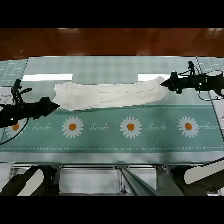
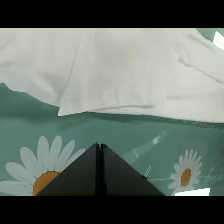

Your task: Fold the shirts.

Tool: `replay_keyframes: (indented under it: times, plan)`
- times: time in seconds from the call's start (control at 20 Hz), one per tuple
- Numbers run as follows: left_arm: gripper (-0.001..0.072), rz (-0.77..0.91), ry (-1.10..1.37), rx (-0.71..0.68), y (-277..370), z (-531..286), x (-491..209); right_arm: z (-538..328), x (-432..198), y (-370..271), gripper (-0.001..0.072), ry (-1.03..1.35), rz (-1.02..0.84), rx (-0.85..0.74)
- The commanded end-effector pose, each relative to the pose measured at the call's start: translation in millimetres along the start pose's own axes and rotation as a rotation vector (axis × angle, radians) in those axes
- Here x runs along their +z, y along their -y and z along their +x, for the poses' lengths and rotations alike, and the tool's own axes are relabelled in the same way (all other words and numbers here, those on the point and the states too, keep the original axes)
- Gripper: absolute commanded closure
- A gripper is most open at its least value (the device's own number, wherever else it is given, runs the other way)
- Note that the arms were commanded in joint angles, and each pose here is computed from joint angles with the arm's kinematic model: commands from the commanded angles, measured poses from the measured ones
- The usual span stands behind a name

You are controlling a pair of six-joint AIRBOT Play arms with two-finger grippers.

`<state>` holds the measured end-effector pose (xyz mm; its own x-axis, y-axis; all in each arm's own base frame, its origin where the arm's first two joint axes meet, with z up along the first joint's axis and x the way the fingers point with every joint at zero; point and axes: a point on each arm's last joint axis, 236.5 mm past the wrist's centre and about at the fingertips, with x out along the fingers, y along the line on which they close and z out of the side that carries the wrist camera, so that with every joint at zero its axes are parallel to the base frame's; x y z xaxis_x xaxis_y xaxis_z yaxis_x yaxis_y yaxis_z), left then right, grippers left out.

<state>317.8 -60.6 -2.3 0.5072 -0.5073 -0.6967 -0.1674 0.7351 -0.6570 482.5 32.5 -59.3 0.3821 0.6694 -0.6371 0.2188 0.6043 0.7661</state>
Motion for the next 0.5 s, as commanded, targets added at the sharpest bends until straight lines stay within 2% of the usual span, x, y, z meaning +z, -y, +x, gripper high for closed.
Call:
replay_keyframes:
  times: [0.0, 0.25, 0.45]
  plan:
    - [0.0688, 0.126, -0.019, -0.064, 29, -2, 0, -26, -6, -15, 0.0693, -0.007, -0.110, -0.057]
    - [0.0688, 0.316, 0.008, -0.141, 106, 28, 8, -81, -20, -51, 0.0693, 0.060, -0.278, -0.146]
    - [0.0689, 0.422, -0.062, -0.206, 179, 89, -5, -122, -45, -81, 0.0693, 0.133, -0.378, -0.184]
